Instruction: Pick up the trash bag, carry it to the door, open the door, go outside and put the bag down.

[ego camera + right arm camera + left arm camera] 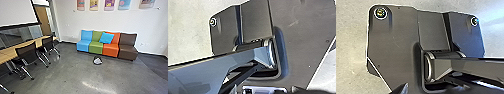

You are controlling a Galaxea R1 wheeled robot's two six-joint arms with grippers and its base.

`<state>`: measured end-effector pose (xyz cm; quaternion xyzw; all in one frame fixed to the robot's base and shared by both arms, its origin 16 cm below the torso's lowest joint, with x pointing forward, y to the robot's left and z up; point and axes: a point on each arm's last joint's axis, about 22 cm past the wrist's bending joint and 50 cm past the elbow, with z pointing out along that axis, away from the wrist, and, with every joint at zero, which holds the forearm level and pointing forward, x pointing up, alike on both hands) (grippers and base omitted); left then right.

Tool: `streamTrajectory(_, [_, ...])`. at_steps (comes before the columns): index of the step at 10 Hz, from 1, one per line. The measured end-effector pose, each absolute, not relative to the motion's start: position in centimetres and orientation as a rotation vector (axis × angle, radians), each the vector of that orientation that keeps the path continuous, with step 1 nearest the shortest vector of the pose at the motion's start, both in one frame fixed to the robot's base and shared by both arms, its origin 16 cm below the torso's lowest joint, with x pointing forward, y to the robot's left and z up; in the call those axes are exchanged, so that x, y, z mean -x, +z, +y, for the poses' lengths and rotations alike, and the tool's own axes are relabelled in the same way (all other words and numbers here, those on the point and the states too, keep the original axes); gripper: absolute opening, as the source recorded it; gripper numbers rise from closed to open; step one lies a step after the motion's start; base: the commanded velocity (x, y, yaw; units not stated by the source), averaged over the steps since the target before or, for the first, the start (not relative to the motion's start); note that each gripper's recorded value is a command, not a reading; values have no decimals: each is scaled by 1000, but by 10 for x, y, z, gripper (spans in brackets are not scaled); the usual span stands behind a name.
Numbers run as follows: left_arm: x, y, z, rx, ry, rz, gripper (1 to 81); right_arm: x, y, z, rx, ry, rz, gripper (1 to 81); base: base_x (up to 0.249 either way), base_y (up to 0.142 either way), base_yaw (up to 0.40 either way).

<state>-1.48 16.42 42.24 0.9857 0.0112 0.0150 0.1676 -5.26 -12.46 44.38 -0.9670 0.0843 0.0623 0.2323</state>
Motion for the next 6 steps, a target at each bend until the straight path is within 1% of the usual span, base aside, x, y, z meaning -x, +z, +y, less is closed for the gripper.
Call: streamTrajectory(6, [15, 422, 164, -2804, 42, 32, 811, 53, 444, -125, 2658, 171, 232, 811, 132, 0, 0])
